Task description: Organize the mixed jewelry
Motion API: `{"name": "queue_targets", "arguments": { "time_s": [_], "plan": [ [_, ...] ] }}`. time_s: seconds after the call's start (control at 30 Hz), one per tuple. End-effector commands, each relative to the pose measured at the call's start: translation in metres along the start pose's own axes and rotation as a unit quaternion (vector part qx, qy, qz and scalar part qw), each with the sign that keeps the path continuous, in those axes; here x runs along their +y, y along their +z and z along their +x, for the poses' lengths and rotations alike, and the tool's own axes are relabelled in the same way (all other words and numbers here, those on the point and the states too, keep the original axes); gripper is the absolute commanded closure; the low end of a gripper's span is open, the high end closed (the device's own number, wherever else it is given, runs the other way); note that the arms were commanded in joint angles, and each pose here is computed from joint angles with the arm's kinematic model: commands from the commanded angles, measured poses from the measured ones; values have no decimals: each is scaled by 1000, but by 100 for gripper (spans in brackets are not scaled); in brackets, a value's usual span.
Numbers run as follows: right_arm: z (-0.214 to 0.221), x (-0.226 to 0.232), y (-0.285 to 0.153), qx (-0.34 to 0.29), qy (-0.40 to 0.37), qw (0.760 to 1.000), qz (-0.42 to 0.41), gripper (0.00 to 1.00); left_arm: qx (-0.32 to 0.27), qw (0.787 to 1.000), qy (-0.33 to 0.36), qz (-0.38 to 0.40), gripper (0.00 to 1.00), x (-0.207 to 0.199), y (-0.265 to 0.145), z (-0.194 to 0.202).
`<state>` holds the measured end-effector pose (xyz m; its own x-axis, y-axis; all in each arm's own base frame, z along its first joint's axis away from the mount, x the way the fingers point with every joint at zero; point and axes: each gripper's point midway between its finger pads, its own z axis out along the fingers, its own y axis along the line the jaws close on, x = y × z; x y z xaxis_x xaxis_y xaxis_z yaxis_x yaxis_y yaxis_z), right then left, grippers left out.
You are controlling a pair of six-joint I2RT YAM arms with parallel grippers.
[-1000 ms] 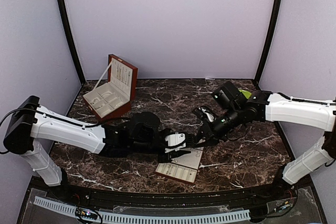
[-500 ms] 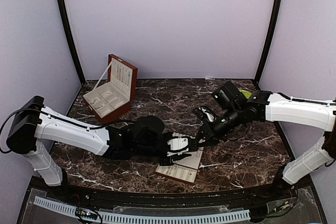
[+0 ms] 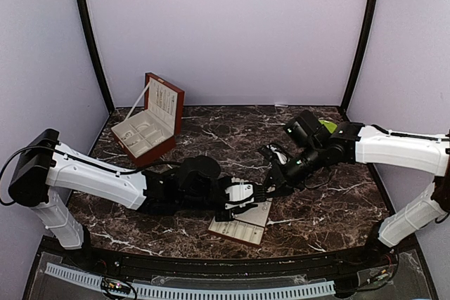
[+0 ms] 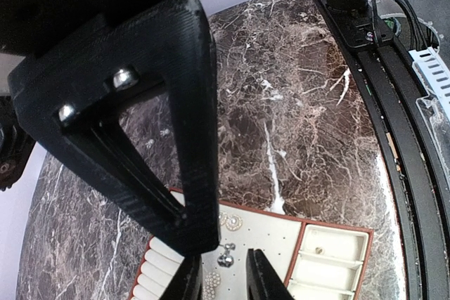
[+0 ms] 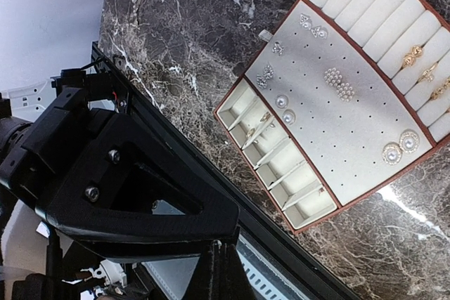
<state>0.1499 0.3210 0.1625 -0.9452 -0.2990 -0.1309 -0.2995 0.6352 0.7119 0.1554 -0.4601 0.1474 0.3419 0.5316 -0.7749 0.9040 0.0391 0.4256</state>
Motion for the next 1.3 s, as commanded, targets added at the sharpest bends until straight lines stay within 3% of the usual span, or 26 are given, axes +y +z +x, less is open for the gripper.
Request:
{"name": "queue_targets", "arguments": {
  "time_s": [0.0,1.27],
  "plan": [
    [-4,3,-3,-13,-7,1000,-12,100,-29,999,2,-18,76,10,-6,-21],
    [-4,-6,-2,-20,2,1000,5,100,-35,999,-27,-9,95,4,-7,-23]
  ]
}}
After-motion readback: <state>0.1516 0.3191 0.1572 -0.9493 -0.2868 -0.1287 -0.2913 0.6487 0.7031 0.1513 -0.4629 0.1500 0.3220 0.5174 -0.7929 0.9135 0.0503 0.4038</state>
